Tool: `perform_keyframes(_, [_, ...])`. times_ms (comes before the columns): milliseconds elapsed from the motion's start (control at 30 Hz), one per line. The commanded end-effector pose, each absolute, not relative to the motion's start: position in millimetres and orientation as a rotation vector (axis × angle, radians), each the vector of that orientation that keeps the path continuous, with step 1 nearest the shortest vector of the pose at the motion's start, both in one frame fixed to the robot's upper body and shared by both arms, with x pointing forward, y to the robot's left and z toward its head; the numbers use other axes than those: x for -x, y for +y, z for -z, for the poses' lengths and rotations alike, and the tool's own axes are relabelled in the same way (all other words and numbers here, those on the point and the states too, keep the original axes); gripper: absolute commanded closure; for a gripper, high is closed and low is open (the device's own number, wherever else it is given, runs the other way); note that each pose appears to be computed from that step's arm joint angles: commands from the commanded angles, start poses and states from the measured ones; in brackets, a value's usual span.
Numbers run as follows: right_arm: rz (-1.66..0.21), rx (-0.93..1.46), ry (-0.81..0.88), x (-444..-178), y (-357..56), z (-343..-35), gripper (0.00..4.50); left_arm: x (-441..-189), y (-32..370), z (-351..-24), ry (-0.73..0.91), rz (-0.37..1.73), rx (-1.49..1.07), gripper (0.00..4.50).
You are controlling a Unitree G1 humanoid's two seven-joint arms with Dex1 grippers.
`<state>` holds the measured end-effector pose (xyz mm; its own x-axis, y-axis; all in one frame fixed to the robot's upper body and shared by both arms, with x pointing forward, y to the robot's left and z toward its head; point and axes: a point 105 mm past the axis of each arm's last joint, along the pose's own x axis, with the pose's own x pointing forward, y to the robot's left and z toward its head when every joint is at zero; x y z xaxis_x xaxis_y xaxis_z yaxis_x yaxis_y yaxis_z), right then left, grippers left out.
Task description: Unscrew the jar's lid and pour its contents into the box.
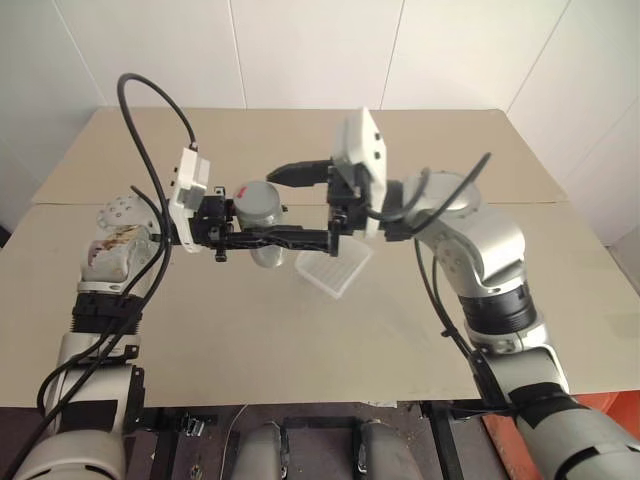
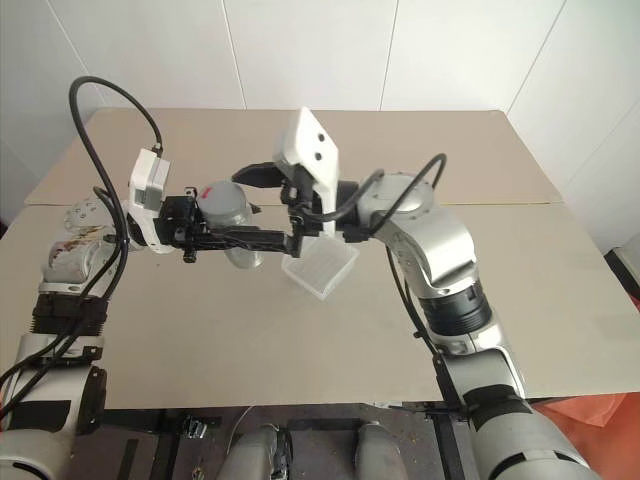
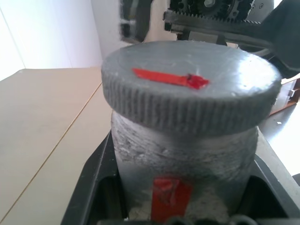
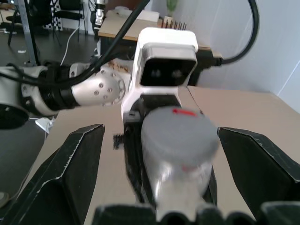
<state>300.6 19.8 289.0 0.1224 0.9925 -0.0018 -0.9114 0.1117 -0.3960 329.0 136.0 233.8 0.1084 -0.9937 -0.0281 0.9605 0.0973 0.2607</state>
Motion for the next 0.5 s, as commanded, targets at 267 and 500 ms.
perform_keyframes(267, [-1.432, 0.352, -0.278, -304.4, 32.7, -295.7, 0.02, -324.2, 133.6, -244.8, -0.226, 1.462, -0.283, 2.53])
perform_keyframes(500, [-1.432, 0.325, -0.273, -306.6, 34.2, -299.4, 1.61, -324.3, 136.1, -244.5, -0.227, 1.446, -0.290, 2.53])
